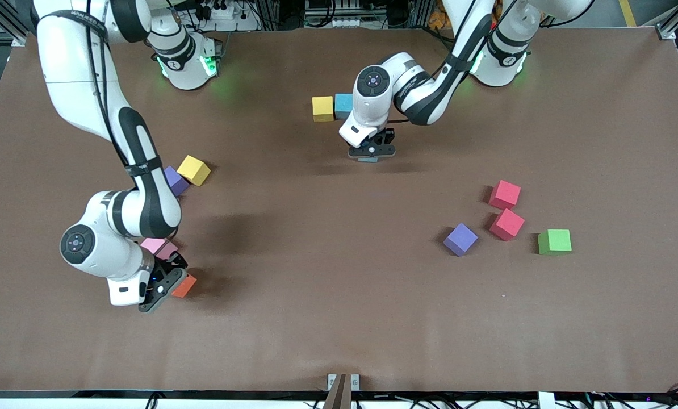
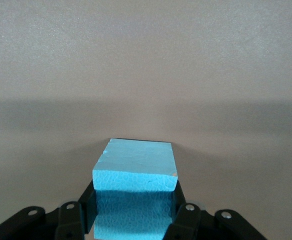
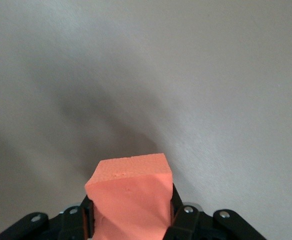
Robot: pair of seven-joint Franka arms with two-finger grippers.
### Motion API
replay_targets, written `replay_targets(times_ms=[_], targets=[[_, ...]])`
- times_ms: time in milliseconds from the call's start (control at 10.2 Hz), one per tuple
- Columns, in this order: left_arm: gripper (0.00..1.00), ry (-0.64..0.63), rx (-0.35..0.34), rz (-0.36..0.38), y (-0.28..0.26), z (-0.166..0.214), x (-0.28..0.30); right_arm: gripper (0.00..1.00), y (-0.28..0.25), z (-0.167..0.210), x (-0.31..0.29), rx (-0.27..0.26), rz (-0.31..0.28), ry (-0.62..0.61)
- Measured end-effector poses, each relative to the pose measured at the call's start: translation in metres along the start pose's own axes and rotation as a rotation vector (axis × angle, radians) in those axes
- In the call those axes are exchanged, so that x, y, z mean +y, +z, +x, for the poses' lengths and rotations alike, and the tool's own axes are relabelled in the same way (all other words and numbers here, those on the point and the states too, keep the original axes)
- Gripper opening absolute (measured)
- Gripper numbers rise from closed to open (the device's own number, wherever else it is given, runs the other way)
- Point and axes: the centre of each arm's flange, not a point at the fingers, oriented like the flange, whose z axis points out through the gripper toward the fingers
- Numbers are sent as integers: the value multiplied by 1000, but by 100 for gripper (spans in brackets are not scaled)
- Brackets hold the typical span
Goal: Form number 2 with 11 blocks
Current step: 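Carry orange block toward the row with the right gripper while the left gripper withdraws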
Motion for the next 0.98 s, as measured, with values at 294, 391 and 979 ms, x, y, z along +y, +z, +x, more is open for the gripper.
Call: replay_targets(times_ms=[294, 391, 979], targets=[[60, -6, -10, 1, 4, -5, 4, 56, -1, 16, -22, -25, 37, 41], [60, -6, -12, 1, 5, -8, 5, 56, -4, 21, -30, -37, 52, 55], [83, -32, -25, 9, 12, -17, 10, 56, -35, 43, -74, -86, 120, 73]])
